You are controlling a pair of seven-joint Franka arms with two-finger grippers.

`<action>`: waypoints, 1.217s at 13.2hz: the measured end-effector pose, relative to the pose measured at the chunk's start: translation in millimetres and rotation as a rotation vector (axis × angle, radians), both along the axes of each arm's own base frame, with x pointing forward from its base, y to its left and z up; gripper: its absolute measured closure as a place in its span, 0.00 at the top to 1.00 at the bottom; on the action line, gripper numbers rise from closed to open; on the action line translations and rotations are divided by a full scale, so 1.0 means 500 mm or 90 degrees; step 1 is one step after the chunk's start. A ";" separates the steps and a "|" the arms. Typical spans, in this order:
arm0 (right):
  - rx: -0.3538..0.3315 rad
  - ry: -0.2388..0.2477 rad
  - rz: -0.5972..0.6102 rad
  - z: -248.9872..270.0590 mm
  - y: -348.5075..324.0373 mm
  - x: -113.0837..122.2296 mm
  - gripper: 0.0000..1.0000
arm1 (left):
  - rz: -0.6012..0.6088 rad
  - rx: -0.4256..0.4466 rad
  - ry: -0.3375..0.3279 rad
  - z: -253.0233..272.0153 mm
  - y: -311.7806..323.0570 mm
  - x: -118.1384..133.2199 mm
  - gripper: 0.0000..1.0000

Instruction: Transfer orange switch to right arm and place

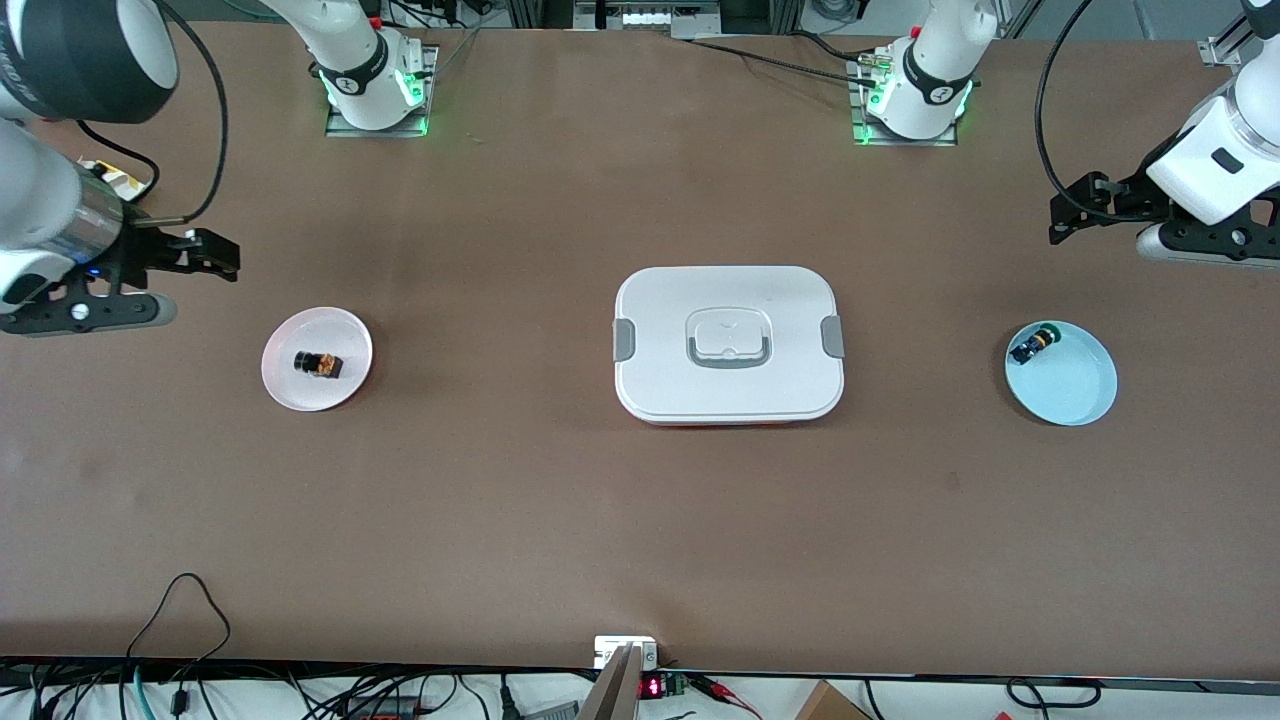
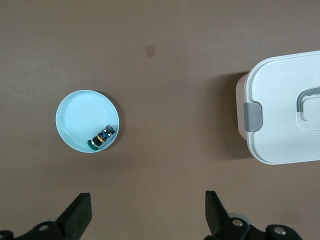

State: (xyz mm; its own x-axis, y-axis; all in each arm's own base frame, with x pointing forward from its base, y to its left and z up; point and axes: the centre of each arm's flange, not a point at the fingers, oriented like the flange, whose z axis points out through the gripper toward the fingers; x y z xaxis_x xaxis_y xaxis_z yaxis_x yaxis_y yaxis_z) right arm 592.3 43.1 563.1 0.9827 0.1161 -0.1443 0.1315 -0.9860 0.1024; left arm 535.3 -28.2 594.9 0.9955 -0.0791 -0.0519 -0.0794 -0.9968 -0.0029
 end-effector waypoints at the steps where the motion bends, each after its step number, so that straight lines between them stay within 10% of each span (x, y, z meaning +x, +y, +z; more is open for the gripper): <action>1: 0.011 -0.009 -0.013 0.002 -0.021 0.001 1.00 | 0.000 0.000 0.000 0.000 0.000 0.000 1.00; 4: 0.023 -0.050 -0.023 -0.044 -0.050 -0.021 1.00 | 0.001 0.000 0.002 -0.001 0.003 0.000 1.00; 16: 0.029 -0.039 -0.034 0.052 -0.059 -0.078 1.00 | 0.010 0.001 0.009 -0.004 0.024 -0.001 1.00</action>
